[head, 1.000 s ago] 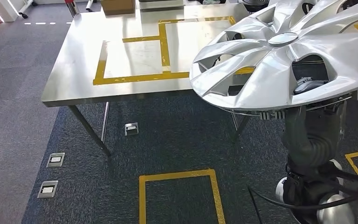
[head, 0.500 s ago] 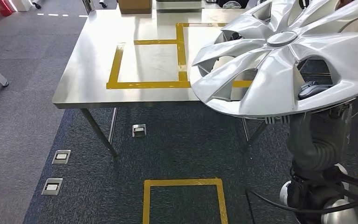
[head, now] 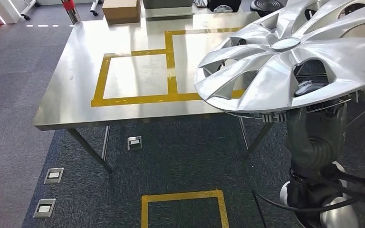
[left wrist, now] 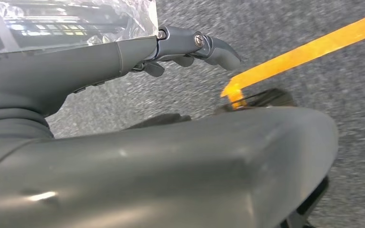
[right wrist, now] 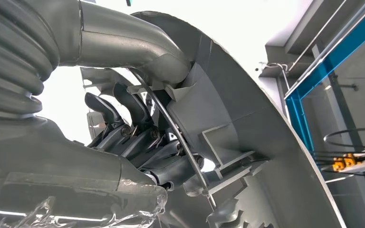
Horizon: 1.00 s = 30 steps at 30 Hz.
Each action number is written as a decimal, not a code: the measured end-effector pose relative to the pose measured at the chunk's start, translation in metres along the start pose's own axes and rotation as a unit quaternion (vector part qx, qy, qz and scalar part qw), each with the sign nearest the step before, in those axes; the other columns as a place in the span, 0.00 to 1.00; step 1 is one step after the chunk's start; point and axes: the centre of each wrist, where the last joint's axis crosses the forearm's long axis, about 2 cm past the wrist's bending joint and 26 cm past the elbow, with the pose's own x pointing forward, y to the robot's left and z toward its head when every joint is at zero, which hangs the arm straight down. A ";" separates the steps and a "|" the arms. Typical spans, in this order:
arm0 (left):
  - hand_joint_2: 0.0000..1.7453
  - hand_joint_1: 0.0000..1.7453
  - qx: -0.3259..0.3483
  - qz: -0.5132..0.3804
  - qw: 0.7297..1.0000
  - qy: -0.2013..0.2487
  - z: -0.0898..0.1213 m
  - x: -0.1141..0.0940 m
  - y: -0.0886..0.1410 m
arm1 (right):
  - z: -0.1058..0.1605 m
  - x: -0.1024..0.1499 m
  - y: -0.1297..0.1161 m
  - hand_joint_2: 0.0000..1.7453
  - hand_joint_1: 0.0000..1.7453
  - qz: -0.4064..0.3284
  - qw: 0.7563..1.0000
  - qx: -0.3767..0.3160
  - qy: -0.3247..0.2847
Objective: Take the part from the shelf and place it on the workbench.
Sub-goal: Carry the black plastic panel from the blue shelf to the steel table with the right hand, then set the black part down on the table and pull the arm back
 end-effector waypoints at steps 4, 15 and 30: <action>1.00 0.00 0.000 0.000 1.000 0.001 0.000 -0.001 0.000 | 0.000 0.000 0.000 1.00 1.00 0.000 1.000 0.000 -0.002; 1.00 0.00 0.001 0.000 1.000 -0.003 0.000 0.002 0.000 | -0.001 0.001 0.000 1.00 1.00 0.000 1.000 0.001 -0.004; 1.00 0.00 0.002 -0.006 1.000 -0.001 0.000 0.002 0.001 | -0.001 0.000 0.000 1.00 1.00 -0.001 1.000 0.000 -0.004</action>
